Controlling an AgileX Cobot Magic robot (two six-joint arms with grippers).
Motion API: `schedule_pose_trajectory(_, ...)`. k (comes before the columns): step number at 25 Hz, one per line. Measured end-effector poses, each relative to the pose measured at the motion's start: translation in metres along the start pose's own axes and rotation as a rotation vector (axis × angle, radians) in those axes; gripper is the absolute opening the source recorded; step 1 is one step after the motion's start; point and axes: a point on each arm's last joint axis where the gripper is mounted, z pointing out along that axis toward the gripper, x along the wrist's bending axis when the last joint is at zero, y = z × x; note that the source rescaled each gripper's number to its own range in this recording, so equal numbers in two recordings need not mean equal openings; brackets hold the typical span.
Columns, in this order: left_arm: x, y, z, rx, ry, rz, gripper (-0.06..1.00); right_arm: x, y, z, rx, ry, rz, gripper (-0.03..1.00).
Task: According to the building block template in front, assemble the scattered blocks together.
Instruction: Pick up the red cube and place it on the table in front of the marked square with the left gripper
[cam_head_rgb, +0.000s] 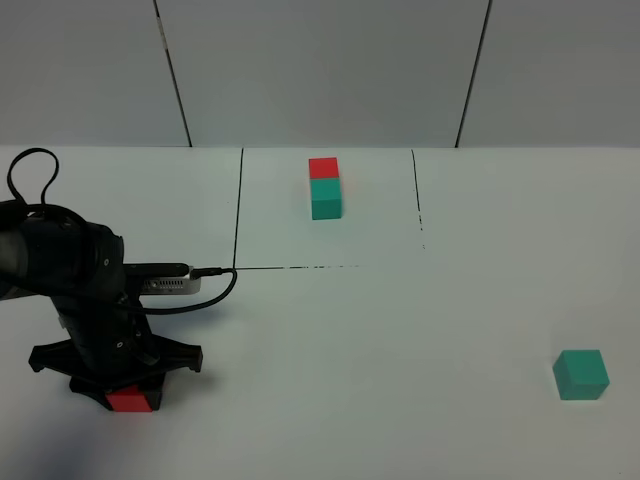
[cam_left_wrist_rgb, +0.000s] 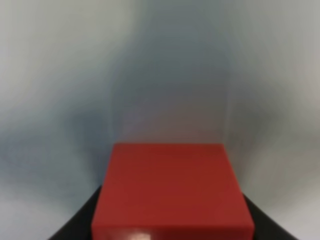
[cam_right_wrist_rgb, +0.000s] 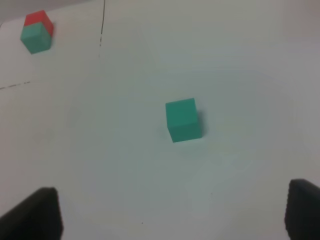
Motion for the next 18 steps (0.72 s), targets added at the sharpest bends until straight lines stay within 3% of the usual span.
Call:
schedule_pose_trajectory(6,0.0,0.0,-0.001,0.001,0.0,0.012,0.0,0.0,0.0,0.0,0.0,0.0,0.0,0.78)
schedule_pose_trajectory(10,-0.003,0.012,-0.007,0.002,0.0,0.148,0.0,0.0,0.0,0.0,0.0,0.0,-0.001,0.78)
schedule_pose_trajectory(13,-0.009,0.029,-0.029,-0.022,-0.001,0.358,0.0,0.0,0.0,0.0,0.0,0.0,-0.001,0.78)
schedule_pose_trajectory(18,-0.037,0.051,-0.068,-0.1,0.014,0.815,0.0,0.0,0.0,0.0,0.0,0.0,-0.001,0.78)
